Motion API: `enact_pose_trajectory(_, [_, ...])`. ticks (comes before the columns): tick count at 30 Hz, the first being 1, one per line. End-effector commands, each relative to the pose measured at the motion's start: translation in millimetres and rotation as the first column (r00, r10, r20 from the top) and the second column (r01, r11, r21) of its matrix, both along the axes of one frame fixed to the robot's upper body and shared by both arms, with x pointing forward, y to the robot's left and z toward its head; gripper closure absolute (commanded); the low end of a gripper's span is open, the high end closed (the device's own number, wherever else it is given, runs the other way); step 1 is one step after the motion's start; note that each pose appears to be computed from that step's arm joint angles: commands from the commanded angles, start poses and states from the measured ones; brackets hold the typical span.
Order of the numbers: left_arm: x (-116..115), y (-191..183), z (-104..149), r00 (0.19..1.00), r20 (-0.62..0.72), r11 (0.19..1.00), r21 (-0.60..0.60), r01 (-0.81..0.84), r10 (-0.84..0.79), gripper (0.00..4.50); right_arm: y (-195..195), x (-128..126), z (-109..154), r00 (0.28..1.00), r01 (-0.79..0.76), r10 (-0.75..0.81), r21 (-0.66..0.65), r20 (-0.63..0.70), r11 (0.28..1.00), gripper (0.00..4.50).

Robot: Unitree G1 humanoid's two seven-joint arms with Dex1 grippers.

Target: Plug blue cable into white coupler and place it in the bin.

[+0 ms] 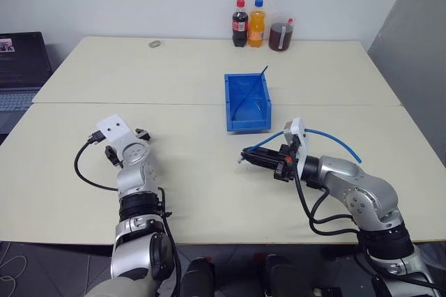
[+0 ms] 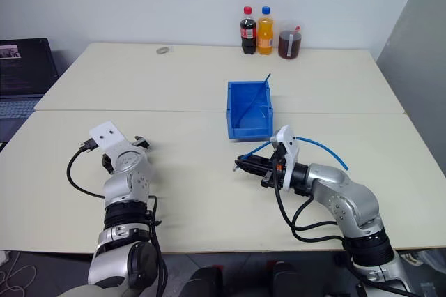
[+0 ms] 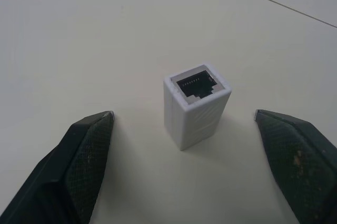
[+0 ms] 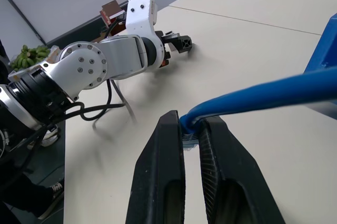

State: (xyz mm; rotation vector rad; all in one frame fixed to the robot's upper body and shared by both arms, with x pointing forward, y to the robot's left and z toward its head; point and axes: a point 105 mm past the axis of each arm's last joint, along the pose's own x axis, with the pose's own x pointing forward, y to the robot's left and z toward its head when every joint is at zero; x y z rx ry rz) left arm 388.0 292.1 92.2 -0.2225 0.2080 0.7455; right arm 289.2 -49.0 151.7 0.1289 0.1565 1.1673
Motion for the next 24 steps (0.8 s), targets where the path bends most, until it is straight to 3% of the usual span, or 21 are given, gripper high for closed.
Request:
enact_pose_trajectory(1, [5.0,5.2,17.2,0.998,0.068,1.0,0.017,0.002,-0.003,0.35,-1.7,-2.5,13.0,0.999,-0.008,0.007,0.024,0.046,1.0,4.39])
enact_pose_trajectory(16, [8.5,10.1,20.5,0.997,0.078,0.998,0.056,0.021,-0.025,3.5,-2.1,-3.6,12.1,0.999,-0.003,0.001,0.024,0.044,1.0,4.4])
enact_pose_trajectory(24, [4.5,4.3,17.4,0.984,0.128,0.992,-0.009,0.125,-0.123,3.51,-3.4,-3.7,11.9,0.999,0.01,-0.011,0.02,0.05,1.0,4.4])
